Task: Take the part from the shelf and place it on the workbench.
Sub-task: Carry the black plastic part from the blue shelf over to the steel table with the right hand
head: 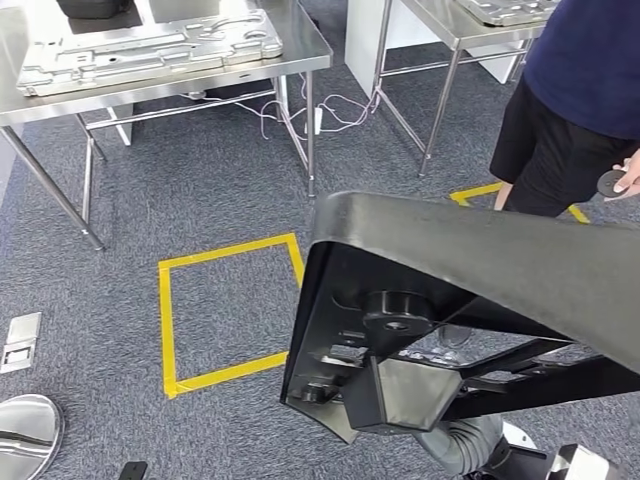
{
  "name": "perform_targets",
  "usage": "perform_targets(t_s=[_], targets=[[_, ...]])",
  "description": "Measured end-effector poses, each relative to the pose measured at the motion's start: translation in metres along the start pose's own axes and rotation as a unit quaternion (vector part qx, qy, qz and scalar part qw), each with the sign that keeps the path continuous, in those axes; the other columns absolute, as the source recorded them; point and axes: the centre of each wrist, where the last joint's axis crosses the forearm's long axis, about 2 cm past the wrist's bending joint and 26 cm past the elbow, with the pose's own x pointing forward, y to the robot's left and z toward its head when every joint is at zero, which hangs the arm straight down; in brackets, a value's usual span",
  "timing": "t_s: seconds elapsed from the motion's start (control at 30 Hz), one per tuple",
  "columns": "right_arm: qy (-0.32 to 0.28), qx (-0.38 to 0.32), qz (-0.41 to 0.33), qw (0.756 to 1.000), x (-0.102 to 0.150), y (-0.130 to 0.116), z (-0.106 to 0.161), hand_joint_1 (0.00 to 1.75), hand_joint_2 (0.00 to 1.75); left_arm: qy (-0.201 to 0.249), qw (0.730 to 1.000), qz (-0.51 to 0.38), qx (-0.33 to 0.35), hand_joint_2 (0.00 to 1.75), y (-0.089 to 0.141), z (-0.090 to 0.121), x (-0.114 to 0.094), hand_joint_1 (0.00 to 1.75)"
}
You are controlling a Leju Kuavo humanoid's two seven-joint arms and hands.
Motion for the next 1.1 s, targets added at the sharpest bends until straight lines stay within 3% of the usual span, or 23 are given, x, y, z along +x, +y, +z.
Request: perform_targets(t_s=[1.1], targets=[[0.000,0.000,0.000,1.000,0.0001,0.0002,0.0000,1.75,1.75,0.000,1.000,0.000,0.000,1.75,0.0005,-0.0001,0.0003,0.00]])
